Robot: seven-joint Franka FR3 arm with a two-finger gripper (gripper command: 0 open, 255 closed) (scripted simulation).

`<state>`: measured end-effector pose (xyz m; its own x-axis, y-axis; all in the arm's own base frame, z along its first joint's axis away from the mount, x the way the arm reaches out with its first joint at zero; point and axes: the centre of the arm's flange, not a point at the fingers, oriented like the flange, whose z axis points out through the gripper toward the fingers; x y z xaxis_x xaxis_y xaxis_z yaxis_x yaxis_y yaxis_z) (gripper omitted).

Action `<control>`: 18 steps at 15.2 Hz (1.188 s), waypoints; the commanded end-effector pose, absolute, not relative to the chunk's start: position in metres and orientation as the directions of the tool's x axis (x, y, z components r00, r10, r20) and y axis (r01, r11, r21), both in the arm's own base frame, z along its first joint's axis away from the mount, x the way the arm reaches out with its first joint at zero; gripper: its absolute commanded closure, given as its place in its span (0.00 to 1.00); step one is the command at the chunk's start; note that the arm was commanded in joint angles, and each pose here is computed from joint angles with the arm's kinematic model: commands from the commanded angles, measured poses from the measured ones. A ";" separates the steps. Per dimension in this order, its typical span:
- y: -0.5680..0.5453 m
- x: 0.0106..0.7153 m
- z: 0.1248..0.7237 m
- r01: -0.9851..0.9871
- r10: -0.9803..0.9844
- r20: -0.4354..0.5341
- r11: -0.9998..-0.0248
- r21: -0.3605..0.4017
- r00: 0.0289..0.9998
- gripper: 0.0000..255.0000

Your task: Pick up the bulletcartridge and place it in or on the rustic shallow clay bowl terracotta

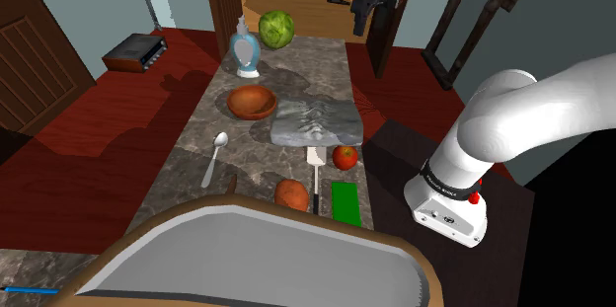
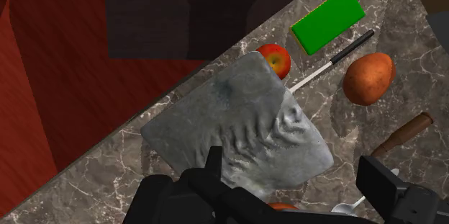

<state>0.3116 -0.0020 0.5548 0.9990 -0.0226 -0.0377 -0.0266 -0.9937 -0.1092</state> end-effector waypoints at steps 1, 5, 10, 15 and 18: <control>-0.002 0.312 0.555 -0.027 -0.023 -0.038 -0.994 -0.109 0.999 0.00; 0.044 0.308 0.525 -0.112 -0.108 -0.042 -0.989 -0.093 0.993 0.00; 0.100 0.309 0.488 -0.218 -0.215 -0.046 -0.973 -0.073 0.976 0.00; 0.155 0.316 0.449 -0.321 -0.318 -0.048 -0.946 -0.053 0.947 0.00; 0.188 0.323 0.425 -0.381 -0.379 -0.048 -0.924 -0.040 0.924 0.00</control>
<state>0.3231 0.1783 0.4324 0.9335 -0.3553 -0.0489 -0.3574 -0.9330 -0.0432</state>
